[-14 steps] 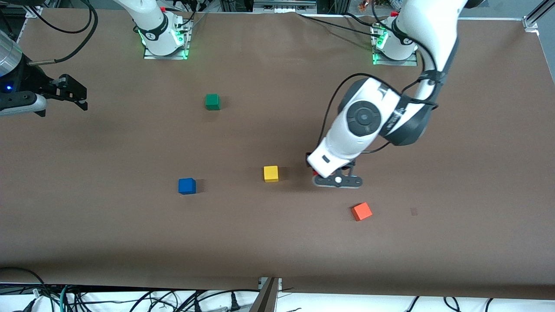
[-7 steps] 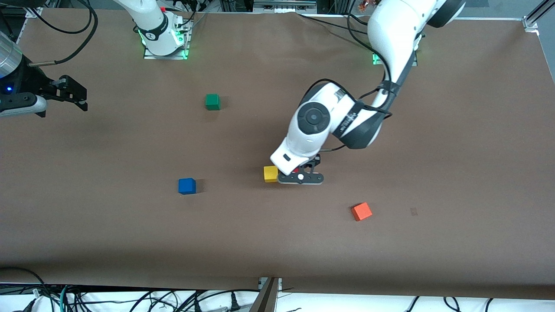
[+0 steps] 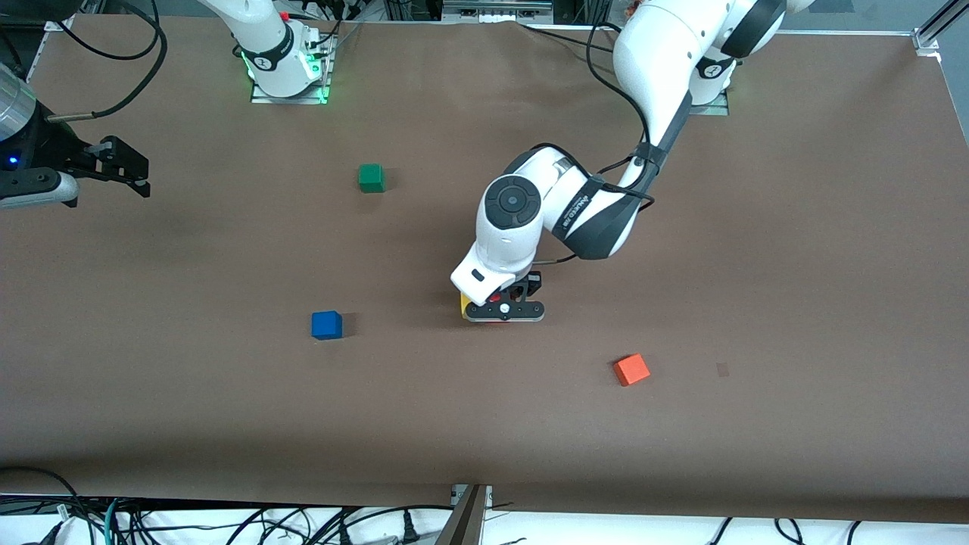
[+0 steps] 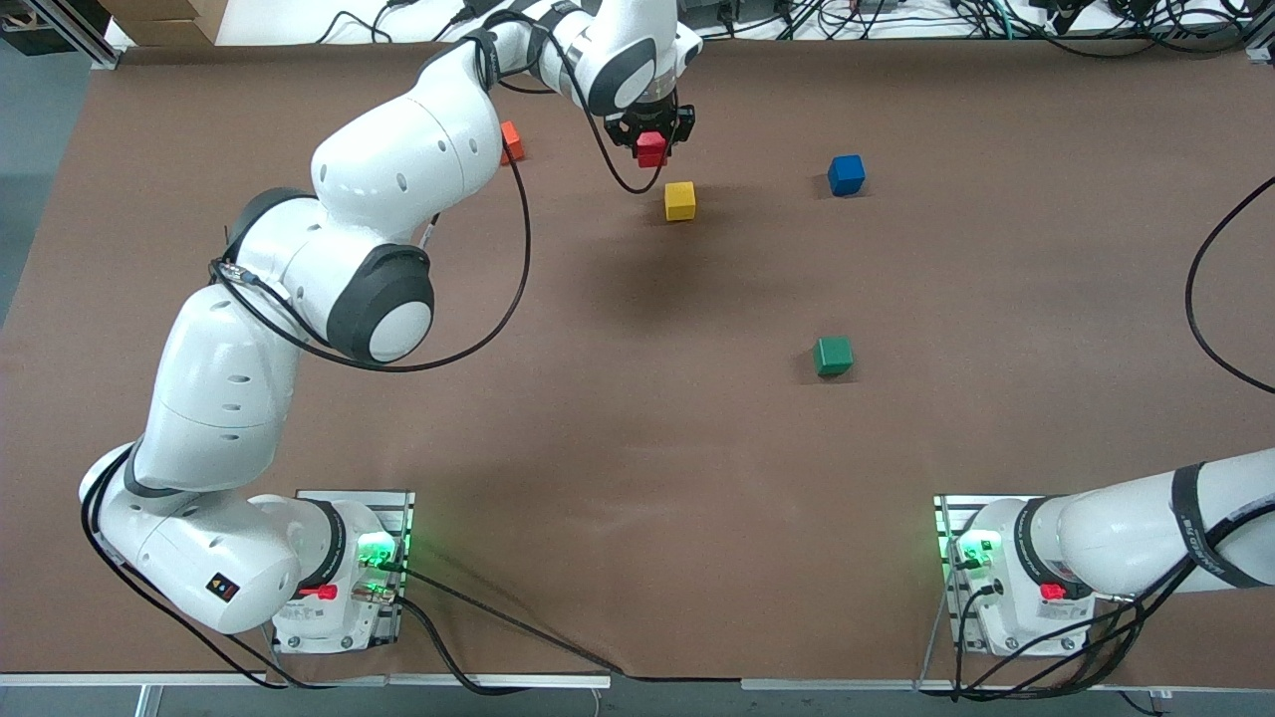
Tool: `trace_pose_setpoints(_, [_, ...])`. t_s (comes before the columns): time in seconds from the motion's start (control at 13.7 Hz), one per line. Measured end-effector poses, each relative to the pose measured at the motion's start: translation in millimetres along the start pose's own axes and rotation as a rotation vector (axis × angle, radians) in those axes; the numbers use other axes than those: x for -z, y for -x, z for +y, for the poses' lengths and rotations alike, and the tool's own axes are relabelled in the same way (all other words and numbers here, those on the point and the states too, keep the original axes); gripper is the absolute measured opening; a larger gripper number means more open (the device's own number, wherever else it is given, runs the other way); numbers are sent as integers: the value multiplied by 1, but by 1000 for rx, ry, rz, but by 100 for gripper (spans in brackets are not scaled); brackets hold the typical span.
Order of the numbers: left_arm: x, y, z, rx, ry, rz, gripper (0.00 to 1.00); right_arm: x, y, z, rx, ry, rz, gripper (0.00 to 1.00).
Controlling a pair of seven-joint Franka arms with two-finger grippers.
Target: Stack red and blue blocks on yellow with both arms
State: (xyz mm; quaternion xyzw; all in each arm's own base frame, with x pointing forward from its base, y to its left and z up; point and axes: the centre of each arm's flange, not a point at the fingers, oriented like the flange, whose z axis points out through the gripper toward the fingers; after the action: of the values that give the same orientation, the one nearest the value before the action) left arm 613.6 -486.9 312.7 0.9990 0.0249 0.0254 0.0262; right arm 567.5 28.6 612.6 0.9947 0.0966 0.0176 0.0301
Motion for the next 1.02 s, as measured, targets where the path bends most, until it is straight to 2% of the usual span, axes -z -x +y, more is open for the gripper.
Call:
trace_pose_setpoints(0.8, [-25, 0, -2, 16, -25, -12, 56, -9, -15, 20, -37, 6, -1, 100])
trace_pose_setpoints(1.02, [-26, -1, -3, 20, -25, -15, 56, -6, -12, 37, -83, -48, 16, 100])
